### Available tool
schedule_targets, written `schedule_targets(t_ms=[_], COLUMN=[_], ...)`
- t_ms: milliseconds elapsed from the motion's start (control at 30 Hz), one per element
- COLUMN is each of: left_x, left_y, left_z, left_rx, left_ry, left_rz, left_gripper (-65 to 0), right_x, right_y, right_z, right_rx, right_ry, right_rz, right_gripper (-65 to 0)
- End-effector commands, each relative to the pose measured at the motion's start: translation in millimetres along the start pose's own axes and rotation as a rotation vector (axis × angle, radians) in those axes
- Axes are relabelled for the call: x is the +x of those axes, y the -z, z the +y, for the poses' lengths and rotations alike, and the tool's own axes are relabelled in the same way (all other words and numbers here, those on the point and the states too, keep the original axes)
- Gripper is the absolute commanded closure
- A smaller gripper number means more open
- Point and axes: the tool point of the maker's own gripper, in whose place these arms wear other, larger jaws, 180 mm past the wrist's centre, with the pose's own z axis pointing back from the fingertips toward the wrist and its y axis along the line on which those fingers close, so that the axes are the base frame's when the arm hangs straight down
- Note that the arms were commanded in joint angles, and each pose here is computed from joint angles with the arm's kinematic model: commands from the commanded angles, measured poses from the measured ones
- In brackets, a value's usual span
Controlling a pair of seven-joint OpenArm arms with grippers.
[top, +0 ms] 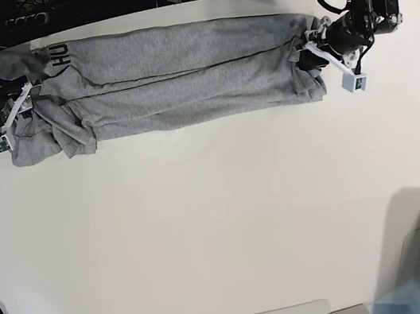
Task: Fold the T-shirt properly
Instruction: 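Grasp the shirt ends with both grippers and stretch them apart, then fold the shirt end with the left gripper toward the right gripper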
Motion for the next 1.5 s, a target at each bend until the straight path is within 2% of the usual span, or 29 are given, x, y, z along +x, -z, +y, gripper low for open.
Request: schedule_targets(t_ms=[0,133,167,300,500,733,1033,1133,1200,1467], left_x=[-9.8,-28.4,-28.4,-18.7,8.9,37.6,47.7,57.1,70.6,85.3], left_y=[0.7,9.5,12.3,11.8,-19.9,-37.1,-50.1,-59.3,-71.6,-100.2], left_z=[2.2,14.2,18.9,51.1,97.1,138.5,150.1,149.8,145.6,113.2], left_rx=[0.006,-0.009,-0.004,0.036,0.108,0.181,0.210,0.217,0.222,0.215], left_ry=[0.017,0.028,0.017,-0.058,-0.125,-0.155,-0.133,-0.119,-0.095,-0.005], left_rz=[0.045,0.103,0.110,0.085,-0.033,-0.071,-0.075,-0.110,-0.149,-0.187], left_gripper=[-16.9,-1.7,0.0,0.0,0.0,0.0,0.0,0.0,0.0,0.0], right_x=[11.5,12.6,13.1,14.2,17.9,18.1,17.9,17.3,17.9,18.7], right_y=[-5.9,-6.2,-6.5,-6.6,-8.9,-8.9,-8.9,-8.9,-8.9,-8.3], right_z=[-8.0,-9.3,-10.4,-11.2,-10.8,-9.9,-9.9,-9.8,-9.9,-7.7], right_rx=[-0.024,-0.027,-0.030,-0.032,-0.035,-0.033,-0.033,-0.033,-0.033,-0.028], right_ry=[-0.021,-0.018,-0.016,-0.014,-0.018,-0.016,-0.014,-0.014,-0.014,-0.017], right_rz=[-0.039,-0.042,-0.043,-0.046,-0.059,-0.060,-0.060,-0.059,-0.060,-0.061], right_gripper=[-36.2,-36.2,-36.2,-36.2,-36.3,-36.3,-36.3,-36.3,-36.3,-36.3])
